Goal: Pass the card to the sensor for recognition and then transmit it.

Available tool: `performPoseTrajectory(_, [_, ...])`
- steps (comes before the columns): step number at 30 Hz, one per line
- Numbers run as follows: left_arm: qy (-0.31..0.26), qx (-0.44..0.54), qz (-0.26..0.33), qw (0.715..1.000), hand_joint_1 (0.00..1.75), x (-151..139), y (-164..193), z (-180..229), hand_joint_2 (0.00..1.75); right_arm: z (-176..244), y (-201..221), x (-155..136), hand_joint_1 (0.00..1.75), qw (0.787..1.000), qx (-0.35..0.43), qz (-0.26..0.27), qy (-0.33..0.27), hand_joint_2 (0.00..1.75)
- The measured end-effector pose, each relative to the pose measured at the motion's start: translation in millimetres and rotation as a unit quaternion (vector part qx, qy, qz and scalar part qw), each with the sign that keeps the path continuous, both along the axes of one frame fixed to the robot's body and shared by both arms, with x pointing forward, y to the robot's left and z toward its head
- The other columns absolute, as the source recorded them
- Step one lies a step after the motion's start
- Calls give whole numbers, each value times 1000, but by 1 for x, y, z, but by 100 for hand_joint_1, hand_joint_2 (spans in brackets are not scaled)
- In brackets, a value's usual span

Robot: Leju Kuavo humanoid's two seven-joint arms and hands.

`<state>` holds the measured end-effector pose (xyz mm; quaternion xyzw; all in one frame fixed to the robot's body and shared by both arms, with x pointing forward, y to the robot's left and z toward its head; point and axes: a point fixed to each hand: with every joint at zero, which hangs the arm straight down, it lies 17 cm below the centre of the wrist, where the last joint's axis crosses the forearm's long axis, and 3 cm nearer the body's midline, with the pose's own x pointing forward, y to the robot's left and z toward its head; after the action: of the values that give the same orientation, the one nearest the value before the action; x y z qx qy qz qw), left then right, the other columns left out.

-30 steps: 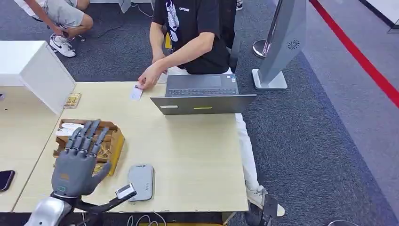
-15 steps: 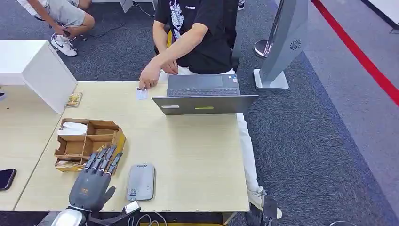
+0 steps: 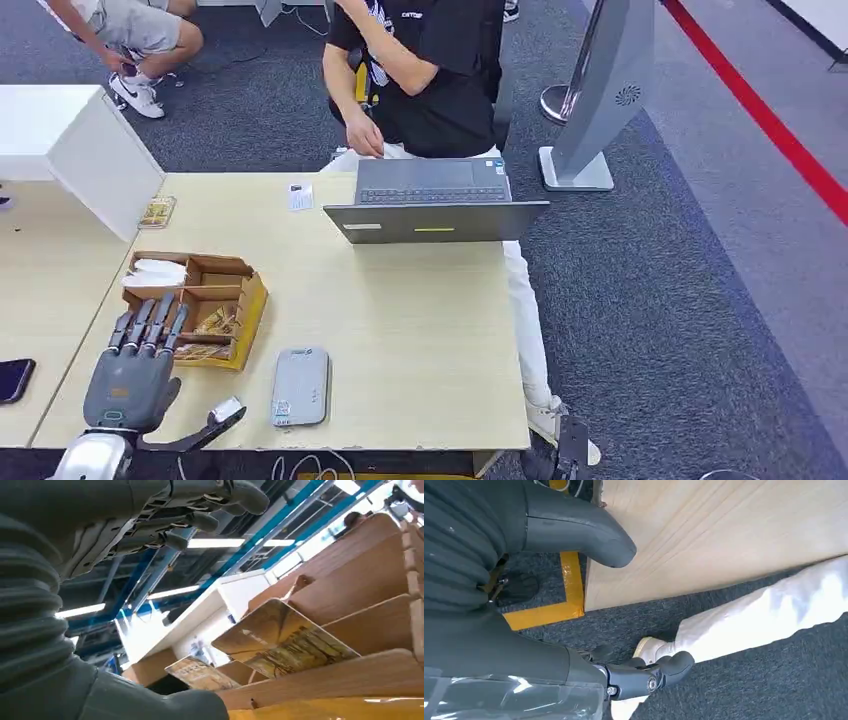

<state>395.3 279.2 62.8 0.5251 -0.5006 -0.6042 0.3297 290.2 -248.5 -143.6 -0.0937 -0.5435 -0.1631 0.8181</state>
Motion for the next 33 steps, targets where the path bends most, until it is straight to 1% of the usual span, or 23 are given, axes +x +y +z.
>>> performPoseTrajectory(9, [4, 17, -2, 1000, 0, 0, 10, -4, 175, 0, 0, 0, 0, 1000, 0, 0, 0, 175])
performPoseTrajectory(12, [-4, 17, 5, 1000, 0, 1, 12, -1, 175, 0, 0, 0, 0, 1000, 1, 0, 0, 175])
performPoseTrajectory(14, [-7, 17, 0, 1000, 0, 1, 10, 1, 175, 0, 0, 0, 0, 1000, 1, 0, 0, 175])
performPoseTrajectory(17, [5, 15, -24, 1000, 0, 1, 0, -3, 175, 0, 0, 0, 0, 1000, 2, 0, 1, 175])
performPoseTrajectory(24, [8, -8, -13, 1000, 0, 8, -1, 0, 175, -1, 1, 0, 0, 1000, 2, 0, 2, 175])
performPoseTrajectory(27, [18, -13, -14, 1000, 0, 8, -2, -4, 175, -1, 1, 0, 0, 1000, 3, 0, 3, 175])
performPoseTrajectory(33, [36, -51, -13, 998, 0, 7, -14, -11, 175, -2, 1, -1, 0, 1000, 5, 0, 6, 175])
